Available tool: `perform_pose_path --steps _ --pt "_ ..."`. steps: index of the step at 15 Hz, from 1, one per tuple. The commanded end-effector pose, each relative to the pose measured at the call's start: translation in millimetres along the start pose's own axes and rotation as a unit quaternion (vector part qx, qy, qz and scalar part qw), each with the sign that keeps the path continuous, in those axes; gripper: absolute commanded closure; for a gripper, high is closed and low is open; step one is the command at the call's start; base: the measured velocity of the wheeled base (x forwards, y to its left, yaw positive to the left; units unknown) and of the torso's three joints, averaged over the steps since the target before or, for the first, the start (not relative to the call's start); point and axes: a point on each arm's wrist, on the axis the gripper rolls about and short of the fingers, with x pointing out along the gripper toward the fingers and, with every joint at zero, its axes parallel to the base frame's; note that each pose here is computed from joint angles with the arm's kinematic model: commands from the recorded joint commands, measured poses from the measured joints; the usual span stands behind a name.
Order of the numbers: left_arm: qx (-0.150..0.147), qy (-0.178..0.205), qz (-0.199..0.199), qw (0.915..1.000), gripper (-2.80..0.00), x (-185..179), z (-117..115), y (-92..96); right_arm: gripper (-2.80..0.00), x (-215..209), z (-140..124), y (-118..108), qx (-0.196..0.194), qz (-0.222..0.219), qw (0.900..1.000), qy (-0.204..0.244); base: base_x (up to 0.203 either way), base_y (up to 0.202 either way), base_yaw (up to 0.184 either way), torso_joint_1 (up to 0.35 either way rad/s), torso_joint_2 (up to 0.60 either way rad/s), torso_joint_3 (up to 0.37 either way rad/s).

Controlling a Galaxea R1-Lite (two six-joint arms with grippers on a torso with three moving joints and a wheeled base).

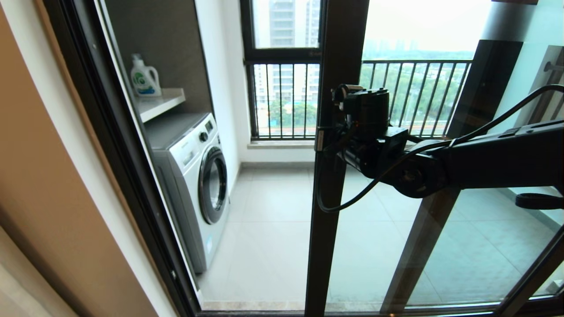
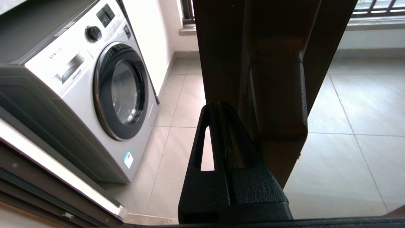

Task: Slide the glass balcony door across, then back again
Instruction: Open the slid door

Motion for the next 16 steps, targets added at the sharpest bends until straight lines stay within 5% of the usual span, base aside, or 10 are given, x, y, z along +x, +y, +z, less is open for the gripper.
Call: perform_pose_path --steps 1,16 --pt "0.0 0.001 0.0 1.0 0.0 0 0 0.0 0.0 -2 1 -6 0.002 -0.008 1.0 -0.001 0.0 0.0 0.0 0.0 0.0 0.0" --pt "0.0 0.001 0.0 1.0 0.0 0 0 0.0 0.0 -12 9 -65 0.011 -0.068 0.998 -0.011 0.0 0.0 0.0 0.0 0.0 0.0"
